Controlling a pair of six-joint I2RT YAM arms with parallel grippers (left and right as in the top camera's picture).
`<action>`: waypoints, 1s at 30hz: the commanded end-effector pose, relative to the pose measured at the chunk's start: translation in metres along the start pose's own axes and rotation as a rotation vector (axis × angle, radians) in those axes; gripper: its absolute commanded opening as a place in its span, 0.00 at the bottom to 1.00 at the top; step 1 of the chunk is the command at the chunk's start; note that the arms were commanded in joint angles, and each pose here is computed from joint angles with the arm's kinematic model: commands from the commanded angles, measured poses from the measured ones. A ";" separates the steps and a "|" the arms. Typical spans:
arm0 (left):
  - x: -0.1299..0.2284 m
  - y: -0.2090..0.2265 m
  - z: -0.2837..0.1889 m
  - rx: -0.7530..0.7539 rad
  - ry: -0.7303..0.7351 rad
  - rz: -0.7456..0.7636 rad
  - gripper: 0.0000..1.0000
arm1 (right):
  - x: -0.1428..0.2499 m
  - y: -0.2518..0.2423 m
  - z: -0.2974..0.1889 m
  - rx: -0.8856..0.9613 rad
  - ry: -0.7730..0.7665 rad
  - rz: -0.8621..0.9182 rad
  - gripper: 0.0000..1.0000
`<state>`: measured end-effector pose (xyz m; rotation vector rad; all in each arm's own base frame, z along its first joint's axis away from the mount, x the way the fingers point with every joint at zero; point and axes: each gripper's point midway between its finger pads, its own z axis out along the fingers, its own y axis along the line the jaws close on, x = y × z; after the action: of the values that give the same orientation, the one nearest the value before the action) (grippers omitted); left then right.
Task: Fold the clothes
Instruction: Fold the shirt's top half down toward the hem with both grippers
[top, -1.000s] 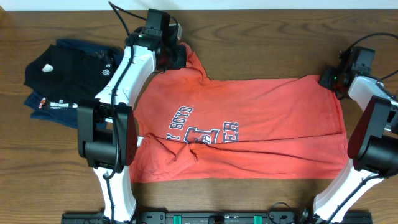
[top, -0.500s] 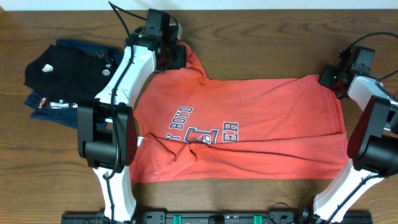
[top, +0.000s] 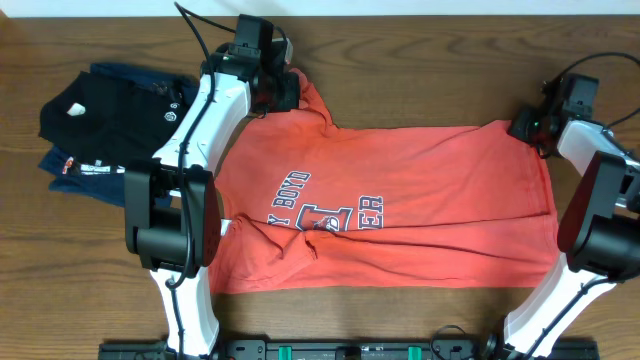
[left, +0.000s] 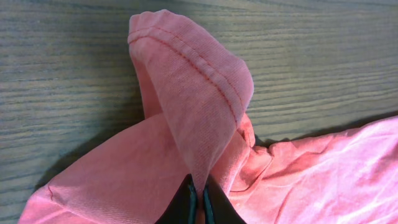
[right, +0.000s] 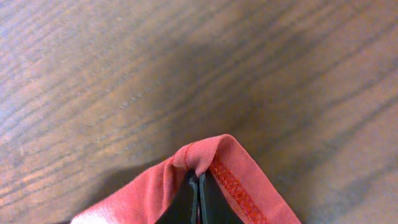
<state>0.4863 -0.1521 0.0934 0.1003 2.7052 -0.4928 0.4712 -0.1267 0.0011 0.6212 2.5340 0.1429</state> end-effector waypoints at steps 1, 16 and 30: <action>-0.003 -0.003 -0.004 0.005 -0.005 -0.006 0.06 | -0.012 -0.013 -0.018 0.030 -0.024 0.055 0.01; 0.041 -0.002 -0.075 -0.035 0.131 -0.070 0.06 | -0.004 -0.054 -0.122 0.114 0.031 0.137 0.01; 0.141 0.015 -0.149 -0.215 0.489 -0.154 0.06 | 0.099 -0.093 -0.174 0.373 0.451 0.113 0.01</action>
<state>0.3112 -0.1002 0.1558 -0.0443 3.2360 -0.3615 0.2819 -0.1420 0.0753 0.9697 2.9826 -0.0142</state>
